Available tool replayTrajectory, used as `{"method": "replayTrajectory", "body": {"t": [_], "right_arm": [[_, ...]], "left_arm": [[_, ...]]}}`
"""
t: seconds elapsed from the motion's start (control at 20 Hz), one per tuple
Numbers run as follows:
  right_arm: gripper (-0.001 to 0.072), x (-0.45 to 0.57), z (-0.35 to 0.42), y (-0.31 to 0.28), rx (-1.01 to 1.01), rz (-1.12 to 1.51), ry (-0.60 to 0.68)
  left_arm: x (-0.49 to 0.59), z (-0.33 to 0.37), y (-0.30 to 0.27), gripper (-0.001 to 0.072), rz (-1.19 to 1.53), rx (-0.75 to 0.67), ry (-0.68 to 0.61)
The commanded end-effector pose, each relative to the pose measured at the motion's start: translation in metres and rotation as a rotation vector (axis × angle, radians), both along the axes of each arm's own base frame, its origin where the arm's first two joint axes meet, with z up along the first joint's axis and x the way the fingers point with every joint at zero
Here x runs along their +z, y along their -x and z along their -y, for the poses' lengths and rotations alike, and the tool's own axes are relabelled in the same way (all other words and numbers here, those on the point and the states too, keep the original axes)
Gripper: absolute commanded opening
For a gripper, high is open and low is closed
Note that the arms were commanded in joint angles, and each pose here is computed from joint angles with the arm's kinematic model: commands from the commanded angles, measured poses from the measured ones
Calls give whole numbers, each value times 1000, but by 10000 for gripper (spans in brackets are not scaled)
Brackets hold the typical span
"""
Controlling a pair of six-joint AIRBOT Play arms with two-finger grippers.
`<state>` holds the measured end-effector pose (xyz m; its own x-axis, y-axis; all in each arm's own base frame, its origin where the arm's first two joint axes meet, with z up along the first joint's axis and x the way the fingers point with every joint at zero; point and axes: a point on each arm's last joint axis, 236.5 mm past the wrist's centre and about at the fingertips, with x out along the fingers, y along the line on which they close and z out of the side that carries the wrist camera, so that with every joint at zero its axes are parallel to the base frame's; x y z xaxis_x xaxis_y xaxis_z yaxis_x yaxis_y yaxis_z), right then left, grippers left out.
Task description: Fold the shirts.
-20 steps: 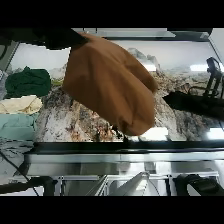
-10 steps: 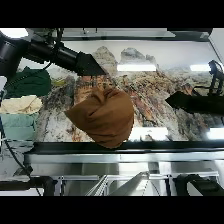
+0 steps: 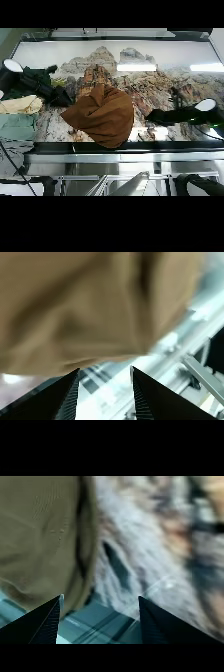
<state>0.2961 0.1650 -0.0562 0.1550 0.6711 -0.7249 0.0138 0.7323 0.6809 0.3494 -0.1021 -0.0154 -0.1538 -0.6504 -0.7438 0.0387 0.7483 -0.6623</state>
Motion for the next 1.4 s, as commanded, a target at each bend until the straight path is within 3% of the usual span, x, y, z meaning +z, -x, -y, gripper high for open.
{"method": "replayTrajectory", "body": {"t": [0.0,0.05,0.15,0.25,0.3,0.35,0.45,0.5,0.7,0.75,0.8,1.0,1.2,1.35], "right_arm": [[505,-37,-61,6,68,-69,-143],[503,-46,-69,9,89,-99,-144],[419,-52,-77,9,111,-115,-145],[416,-47,-80,0,114,-91,-149],[351,-43,-81,-5,116,-76,-152],[182,-39,-82,-10,115,-63,-157],[145,-30,-86,-19,108,-36,-180],[25,-28,-88,-22,105,-26,-190],[16,-23,-91,-17,123,-32,-213],[15,-20,-93,-13,146,-36,-226],[15,-17,-95,-9,166,-36,-239],[14,22,-91,-23,192,96,-255],[14,154,-42,-64,132,444,-275],[15,314,1,-40,85,869,-230]], "left_arm": [[-62,-46,17,340,-60,149,-94],[-72,-55,19,340,-61,176,-118],[-84,-67,26,340,-77,194,-151],[-89,-76,26,340,-67,197,-184],[-91,-78,20,341,-47,211,-194],[-94,-77,13,341,-24,220,-203],[-105,-68,2,341,-5,202,-214],[-110,-55,-3,341,-7,193,-195],[-110,4,-35,337,37,110,-78],[-105,16,-34,102,22,49,-62],[-98,24,-31,9,9,-7,-42],[-30,54,-39,8,65,-121,60],[140,88,-46,8,337,-153,395],[306,93,-2,8,651,-174,690]]}}
